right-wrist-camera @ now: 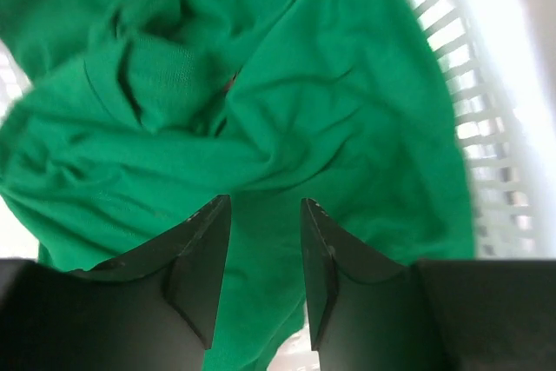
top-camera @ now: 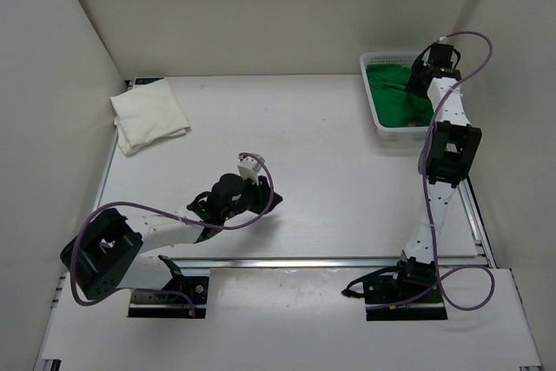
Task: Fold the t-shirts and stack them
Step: Grab crumpled tshirt from bin with the right arm
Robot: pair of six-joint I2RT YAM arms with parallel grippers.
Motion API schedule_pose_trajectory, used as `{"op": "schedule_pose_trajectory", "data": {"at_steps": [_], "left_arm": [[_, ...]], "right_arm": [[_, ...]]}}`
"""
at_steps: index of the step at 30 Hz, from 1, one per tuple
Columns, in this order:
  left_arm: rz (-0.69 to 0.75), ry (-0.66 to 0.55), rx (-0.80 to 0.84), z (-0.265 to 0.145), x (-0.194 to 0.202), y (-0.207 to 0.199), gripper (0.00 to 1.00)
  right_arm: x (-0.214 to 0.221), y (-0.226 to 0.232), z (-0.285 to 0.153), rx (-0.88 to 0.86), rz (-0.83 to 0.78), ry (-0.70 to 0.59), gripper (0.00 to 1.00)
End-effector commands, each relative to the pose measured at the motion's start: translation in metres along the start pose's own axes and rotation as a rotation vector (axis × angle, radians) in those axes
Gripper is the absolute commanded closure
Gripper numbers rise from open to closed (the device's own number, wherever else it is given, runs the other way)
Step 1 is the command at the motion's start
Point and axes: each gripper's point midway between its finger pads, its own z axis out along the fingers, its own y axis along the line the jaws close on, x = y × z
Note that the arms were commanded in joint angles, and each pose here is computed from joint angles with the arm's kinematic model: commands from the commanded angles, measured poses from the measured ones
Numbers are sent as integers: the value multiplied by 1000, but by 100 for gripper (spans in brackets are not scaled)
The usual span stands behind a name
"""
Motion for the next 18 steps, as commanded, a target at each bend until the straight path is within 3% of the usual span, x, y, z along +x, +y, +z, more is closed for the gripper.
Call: {"op": "schedule_pose_trajectory", "data": {"at_steps": [1,6,7,9,14,18], "left_arm": [[-21,-23,36,1,-8,-5,65],[-20,-23,33,0,-7,-1,66],[-26,-29,26,1,-8,0,65],[-25,-30,30,0,-8,-1,65],[-25,-27,29,-1,-8,0,64],[-41,-23,13,1,-9,4,65]], "right_arm": [[-3,10,-5,-68,-4,18,64],[5,14,-2,-133,27,44,66],[8,16,-1,-138,31,48,73],[3,12,-4,-140,54,40,98],[-34,22,-39,-154,67,-45,100],[-89,52,-119,-177,25,-205,100]]}}
